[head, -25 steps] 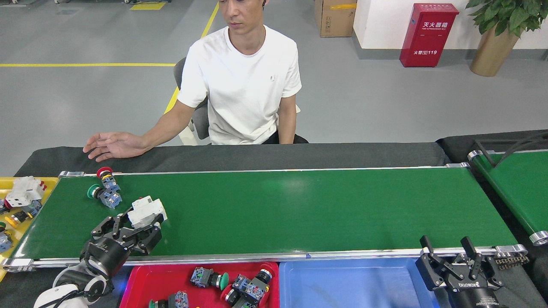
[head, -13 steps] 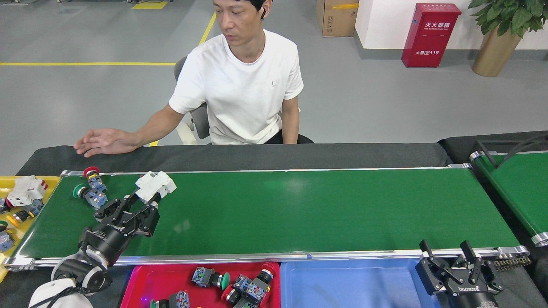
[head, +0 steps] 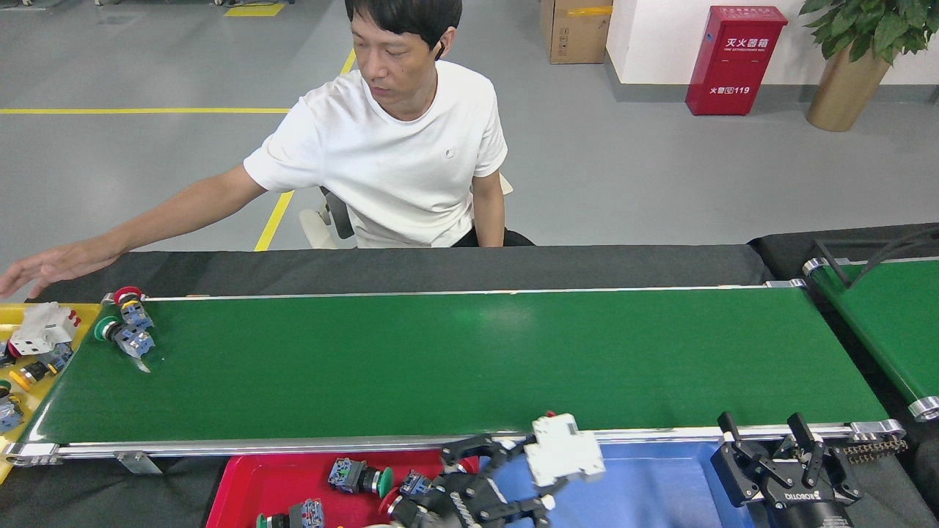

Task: Pick switch part from conveyor to tray

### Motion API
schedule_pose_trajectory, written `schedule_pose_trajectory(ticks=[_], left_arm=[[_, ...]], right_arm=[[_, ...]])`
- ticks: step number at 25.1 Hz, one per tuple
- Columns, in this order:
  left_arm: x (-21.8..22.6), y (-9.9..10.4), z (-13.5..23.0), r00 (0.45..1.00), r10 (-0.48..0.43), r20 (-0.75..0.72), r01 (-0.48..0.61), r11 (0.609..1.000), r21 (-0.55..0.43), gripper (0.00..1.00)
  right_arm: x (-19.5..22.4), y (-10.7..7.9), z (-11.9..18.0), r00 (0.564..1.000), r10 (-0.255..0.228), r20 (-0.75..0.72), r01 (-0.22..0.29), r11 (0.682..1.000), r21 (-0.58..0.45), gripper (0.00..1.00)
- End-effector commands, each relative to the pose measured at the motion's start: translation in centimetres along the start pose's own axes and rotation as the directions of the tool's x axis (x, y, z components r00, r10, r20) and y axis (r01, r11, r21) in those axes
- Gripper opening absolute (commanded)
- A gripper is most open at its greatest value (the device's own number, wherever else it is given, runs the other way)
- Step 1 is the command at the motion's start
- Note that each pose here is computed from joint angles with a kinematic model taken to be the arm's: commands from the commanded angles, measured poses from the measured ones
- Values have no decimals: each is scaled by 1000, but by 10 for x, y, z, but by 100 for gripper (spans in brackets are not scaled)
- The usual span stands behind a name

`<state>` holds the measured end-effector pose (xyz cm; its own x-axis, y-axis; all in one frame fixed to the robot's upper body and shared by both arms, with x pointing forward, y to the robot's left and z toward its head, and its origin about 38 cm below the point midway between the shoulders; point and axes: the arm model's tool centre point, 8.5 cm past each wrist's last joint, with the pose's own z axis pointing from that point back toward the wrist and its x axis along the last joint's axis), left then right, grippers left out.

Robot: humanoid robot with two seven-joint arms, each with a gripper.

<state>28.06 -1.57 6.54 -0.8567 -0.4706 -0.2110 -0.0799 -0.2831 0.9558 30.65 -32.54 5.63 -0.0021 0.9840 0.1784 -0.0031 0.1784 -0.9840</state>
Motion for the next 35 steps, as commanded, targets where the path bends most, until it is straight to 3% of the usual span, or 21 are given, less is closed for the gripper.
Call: schedule_pose_trajectory(ticks=[1,4,6,8,10,12,15,21,25,35], left_arm=[[-8,7,-1,1000,-15,-19,15,1000,22,100],[-34,10,16,996,11,-92,-6,998,60,100],[-77,6,54,968,79,-238,-48,990,133,100],[-116,-19,110,894,155,-421,-88,981,176,100],[-145,-53,181,772,178,-610,-91,981,171,100],[-151,-81,239,665,173,-726,-98,985,145,100],[-133,-107,298,572,150,-806,-129,987,92,100],[-118,-117,317,566,133,-813,-138,988,65,100],[-131,-111,319,608,95,-788,-111,993,35,100],[-146,-104,299,623,121,-773,-140,989,42,100]], right_arm=[[1,-7,-2,1000,6,11,-5,1000,-27,98],[1,-7,-2,1000,4,9,-4,1000,-26,98],[1,-6,0,1000,6,8,-5,1000,-22,98],[-1,-4,3,1000,6,2,-6,1000,-13,98],[-3,-2,5,1000,7,-2,-7,1000,-10,98],[-3,-1,7,1000,7,-6,-7,1000,-4,98],[-4,-1,8,1000,8,-8,-8,1000,-4,98],[-11,-4,8,999,9,-33,-9,1000,-16,98],[-8,-4,8,1000,3,-27,-4,1000,-17,98],[-5,-4,8,1000,-14,-26,13,1000,-25,98]])
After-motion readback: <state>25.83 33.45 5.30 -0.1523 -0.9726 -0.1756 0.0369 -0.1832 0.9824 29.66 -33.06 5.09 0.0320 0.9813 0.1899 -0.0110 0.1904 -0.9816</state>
